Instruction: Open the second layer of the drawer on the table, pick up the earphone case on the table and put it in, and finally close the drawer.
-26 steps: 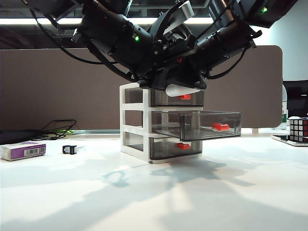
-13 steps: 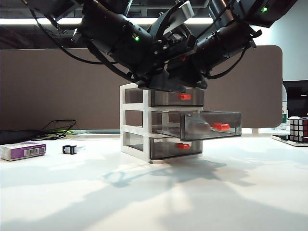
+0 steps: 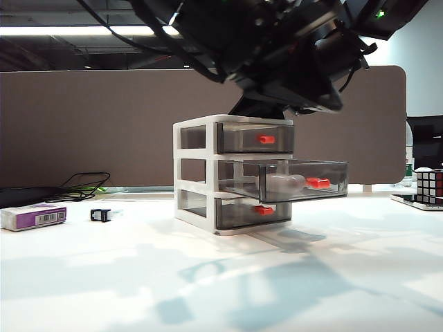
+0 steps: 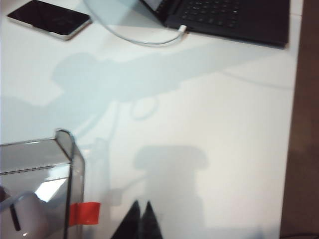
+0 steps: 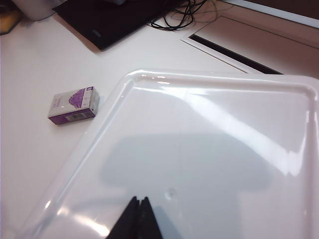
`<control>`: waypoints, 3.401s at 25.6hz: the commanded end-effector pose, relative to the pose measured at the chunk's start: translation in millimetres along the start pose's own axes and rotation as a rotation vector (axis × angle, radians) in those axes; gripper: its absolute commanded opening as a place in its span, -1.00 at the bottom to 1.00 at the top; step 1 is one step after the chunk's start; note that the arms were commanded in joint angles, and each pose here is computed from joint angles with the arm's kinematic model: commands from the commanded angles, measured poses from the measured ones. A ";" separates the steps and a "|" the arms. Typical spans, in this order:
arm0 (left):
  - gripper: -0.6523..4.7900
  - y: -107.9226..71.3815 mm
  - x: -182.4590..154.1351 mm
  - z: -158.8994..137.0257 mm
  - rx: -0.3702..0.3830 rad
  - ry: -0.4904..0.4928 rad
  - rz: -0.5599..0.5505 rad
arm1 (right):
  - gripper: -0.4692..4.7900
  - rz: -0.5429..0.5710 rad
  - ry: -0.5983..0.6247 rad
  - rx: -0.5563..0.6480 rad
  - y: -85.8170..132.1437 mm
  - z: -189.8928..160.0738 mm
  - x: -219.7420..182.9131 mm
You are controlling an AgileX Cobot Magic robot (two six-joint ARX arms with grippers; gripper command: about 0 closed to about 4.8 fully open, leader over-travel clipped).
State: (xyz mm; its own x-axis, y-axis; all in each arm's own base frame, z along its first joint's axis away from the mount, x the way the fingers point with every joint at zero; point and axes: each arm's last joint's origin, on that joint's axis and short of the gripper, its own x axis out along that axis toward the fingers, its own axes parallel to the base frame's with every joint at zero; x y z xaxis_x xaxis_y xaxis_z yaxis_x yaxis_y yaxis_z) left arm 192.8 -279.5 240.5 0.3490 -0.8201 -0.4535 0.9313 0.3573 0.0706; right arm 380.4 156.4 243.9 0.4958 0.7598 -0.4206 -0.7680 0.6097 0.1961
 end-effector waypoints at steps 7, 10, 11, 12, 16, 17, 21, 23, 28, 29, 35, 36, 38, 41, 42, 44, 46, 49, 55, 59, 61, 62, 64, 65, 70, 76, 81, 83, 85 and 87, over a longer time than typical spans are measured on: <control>-0.78 2.1 40.0 -31.2 -0.051 0.093 0.055 | -0.84 0.003 0.145 0.106 -1.5 -24.7 5.5; -0.78 5.4 46.2 -36.7 -0.047 0.112 0.156 | -0.84 0.004 0.145 0.102 -1.4 -24.7 5.6; -0.78 7.4 47.7 -38.0 -0.042 0.116 0.209 | -0.84 0.004 0.146 0.100 -1.4 -24.8 5.6; -0.78 9.1 47.4 -38.1 -0.041 0.117 0.235 | -0.84 0.004 0.145 0.100 -1.4 -24.7 5.6; -0.78 22.7 45.5 -38.3 -0.050 0.111 0.405 | -0.84 0.003 0.145 0.099 -1.4 -24.7 5.6; -0.78 26.5 44.6 -38.7 -0.060 0.111 0.438 | -0.84 0.003 0.145 0.099 -1.4 -24.7 5.6; -0.78 38.9 44.3 -42.5 -0.115 0.105 0.580 | -0.84 0.003 0.143 0.097 -1.5 -24.4 5.6; -0.78 41.8 47.7 -45.6 -0.137 0.094 0.634 | -0.84 0.003 0.145 0.098 -1.7 -25.0 6.1; -0.78 48.5 52.6 -51.7 -0.158 0.081 0.790 | -0.84 0.004 0.158 0.107 -3.5 -29.5 9.5; -0.78 49.3 52.5 -51.5 -0.160 0.077 0.805 | -0.84 0.005 0.161 0.109 -3.8 -30.4 10.1; -0.78 48.3 53.0 -50.7 -0.132 0.076 0.723 | -0.84 0.008 0.157 0.107 -4.9 -31.3 11.8; -0.78 44.3 50.8 -49.0 -0.126 0.091 0.676 | -0.84 0.008 0.150 0.103 -4.9 -30.4 11.9; -0.78 38.7 46.4 -44.1 -0.114 0.101 0.664 | -0.84 0.007 0.142 0.098 -5.1 -29.0 11.9; -0.78 38.0 33.5 -30.6 -0.097 0.067 0.669 | -0.84 0.006 0.118 0.083 -5.7 -26.1 11.8; -0.78 37.5 23.6 -21.1 -0.084 0.044 0.671 | -0.84 0.032 0.093 0.071 -4.9 -23.1 11.2; -0.78 34.9 1.2 -5.2 -0.070 0.027 0.667 | -0.84 0.053 0.055 0.049 -1.7 -14.1 4.2; -0.78 29.5 -15.1 5.2 -0.054 0.019 0.658 | -0.84 0.049 0.021 0.026 2.3 -4.3 -3.9; -0.78 17.6 -57.6 27.9 0.005 -0.082 0.680 | -0.84 0.027 -0.052 -0.013 8.7 17.4 -30.6; -0.78 11.3 -137.5 13.4 -0.048 -0.158 0.823 | -0.84 -0.004 -0.113 -0.065 32.4 41.6 -89.3; -0.78 -4.8 -175.5 -16.6 -0.123 -0.259 0.830 | -0.84 -0.037 -0.180 -0.102 52.4 38.2 -130.5; -0.78 -10.0 -188.2 -28.3 -0.119 -0.284 0.851 | -0.84 -0.031 -0.200 -0.104 63.3 33.7 -139.2; -0.78 -13.1 -193.7 -34.7 -0.116 -0.299 0.851 | -0.84 -0.039 -0.212 -0.101 67.9 29.8 -145.3; -0.78 -18.7 -199.1 -46.3 -0.131 -0.302 0.852 | -0.84 -0.072 -0.217 -0.107 75.8 19.2 -155.7; -0.78 -20.3 -201.1 -51.4 -0.137 -0.293 0.875 | -0.84 -0.089 -0.219 -0.111 79.4 13.6 -160.3; -0.78 -27.7 -208.1 -83.0 -0.183 -0.290 0.919 | -0.84 -0.175 -0.286 -0.079 105.7 -34.1 -186.4; -0.78 -31.6 -193.5 -114.0 -0.202 -0.332 0.870 | -0.84 -0.325 -0.353 -0.058 128.3 -96.9 -211.7; -0.78 -33.3 -184.6 -125.0 -0.193 -0.366 0.809 | -0.84 -0.336 -0.408 -0.029 135.6 -126.1 -218.0; -0.78 -34.2 -180.5 -132.1 -0.187 -0.347 0.790 | -0.84 -0.355 -0.434 -0.032 138.6 -142.3 -220.5; -0.78 -34.5 -178.6 -135.8 -0.192 -0.340 0.787 | -0.84 -0.357 -0.460 -0.014 140.6 -151.7 -222.2; -0.78 -34.7 -177.6 -137.4 -0.190 -0.335 0.782 | -0.84 -0.374 -0.481 -0.003 141.6 -160.7 -223.1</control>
State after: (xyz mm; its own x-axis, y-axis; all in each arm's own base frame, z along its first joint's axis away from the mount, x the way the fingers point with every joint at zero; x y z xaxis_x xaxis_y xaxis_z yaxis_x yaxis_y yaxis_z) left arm 84.0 -84.6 195.3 0.9235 -0.3787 -0.0620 0.3833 0.9177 0.1040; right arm 97.7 38.1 225.0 0.8488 0.5278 -0.0308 -0.5231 0.8468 0.0965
